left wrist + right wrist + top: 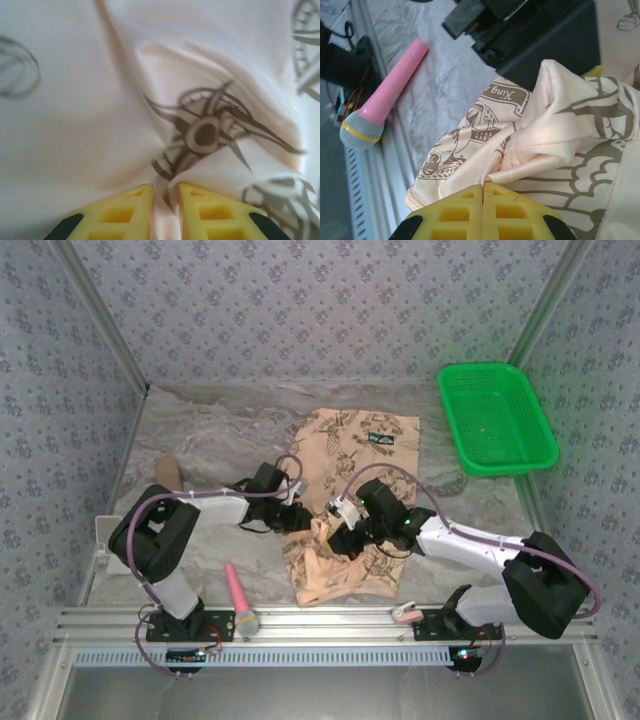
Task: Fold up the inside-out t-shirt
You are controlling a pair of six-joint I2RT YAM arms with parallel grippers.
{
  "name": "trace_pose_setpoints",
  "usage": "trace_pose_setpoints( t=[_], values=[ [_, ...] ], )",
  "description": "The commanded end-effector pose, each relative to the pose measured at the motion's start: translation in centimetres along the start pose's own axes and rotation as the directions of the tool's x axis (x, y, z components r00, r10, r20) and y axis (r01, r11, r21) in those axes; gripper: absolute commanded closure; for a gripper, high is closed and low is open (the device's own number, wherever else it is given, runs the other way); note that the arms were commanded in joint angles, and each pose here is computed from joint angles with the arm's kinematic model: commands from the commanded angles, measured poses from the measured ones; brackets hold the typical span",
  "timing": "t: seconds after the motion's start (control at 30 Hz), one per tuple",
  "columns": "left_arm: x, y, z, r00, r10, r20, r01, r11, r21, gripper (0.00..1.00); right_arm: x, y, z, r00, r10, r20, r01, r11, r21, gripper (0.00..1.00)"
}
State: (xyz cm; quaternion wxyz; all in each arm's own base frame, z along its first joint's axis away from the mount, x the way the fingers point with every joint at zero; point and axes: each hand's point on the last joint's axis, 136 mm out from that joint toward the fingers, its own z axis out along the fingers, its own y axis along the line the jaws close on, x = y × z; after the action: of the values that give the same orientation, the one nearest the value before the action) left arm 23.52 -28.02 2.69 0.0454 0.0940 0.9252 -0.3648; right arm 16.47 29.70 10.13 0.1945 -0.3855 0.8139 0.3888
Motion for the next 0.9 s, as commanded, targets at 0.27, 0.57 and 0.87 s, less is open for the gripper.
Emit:
trace_pose_setpoints(
  t=[0.27,0.57,0.87],
  values=[
    [1.9,0.7,-2.8,0.999,0.030,-0.010,-0.031,0.999,-0.043,0.68,0.3,-4.6,-0.8,0.980,0.199,-0.008,-0.193,0.958,0.214,0.61],
    [1.7,-3.7,-4.7,0.983,0.171,0.068,-0.178,0.979,0.097,0.54,-0.6,-6.5,1.3,0.957,0.290,-0.005,-0.280,0.928,0.245,0.63],
    [-0.7,-4.5,-1.9,0.985,0.162,0.058,-0.166,0.984,0.060,0.53,-5.1,-3.5,-1.4,0.954,0.283,0.094,-0.280,0.959,-0.045,1.00]
  ],
)
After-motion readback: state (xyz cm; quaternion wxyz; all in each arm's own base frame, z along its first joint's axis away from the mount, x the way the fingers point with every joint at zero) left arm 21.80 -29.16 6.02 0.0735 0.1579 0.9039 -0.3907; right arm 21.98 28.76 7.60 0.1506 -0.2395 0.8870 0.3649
